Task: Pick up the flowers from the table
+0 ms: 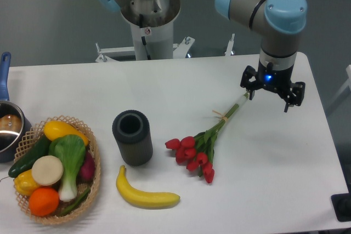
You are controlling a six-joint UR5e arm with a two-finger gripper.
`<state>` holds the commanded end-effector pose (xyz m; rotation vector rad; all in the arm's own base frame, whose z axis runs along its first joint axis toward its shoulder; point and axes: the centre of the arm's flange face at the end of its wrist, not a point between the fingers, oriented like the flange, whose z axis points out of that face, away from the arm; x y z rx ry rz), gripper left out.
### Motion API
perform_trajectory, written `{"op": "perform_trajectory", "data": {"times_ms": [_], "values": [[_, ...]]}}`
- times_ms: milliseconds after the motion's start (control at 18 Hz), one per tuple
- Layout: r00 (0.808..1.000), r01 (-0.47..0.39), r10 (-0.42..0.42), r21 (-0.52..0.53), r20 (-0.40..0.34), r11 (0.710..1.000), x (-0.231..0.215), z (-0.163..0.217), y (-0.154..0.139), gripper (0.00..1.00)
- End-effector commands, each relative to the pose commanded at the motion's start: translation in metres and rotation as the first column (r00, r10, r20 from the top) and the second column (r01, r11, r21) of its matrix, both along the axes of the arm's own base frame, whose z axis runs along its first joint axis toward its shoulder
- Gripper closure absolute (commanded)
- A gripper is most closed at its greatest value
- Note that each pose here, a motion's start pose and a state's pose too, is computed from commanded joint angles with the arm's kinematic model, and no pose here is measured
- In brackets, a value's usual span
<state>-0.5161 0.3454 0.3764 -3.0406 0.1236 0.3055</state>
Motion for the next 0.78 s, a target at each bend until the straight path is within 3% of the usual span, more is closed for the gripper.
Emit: {"op": "perform_trajectory", "data": {"times_ms": [278, 556, 778], "values": [[0.999, -0.002, 0.003, -0.007, 0.05, 1.0, 0.01, -0.025, -0.003, 0.0], [0.999, 0.018, -0.02, 0.027, 0.043, 0.999, 0.049, -0.062, -0.006, 0.0], [0.984, 0.146, -0.144, -0.011, 0.109, 0.989, 0.083, -0.097, -0.011, 0.0]]}}
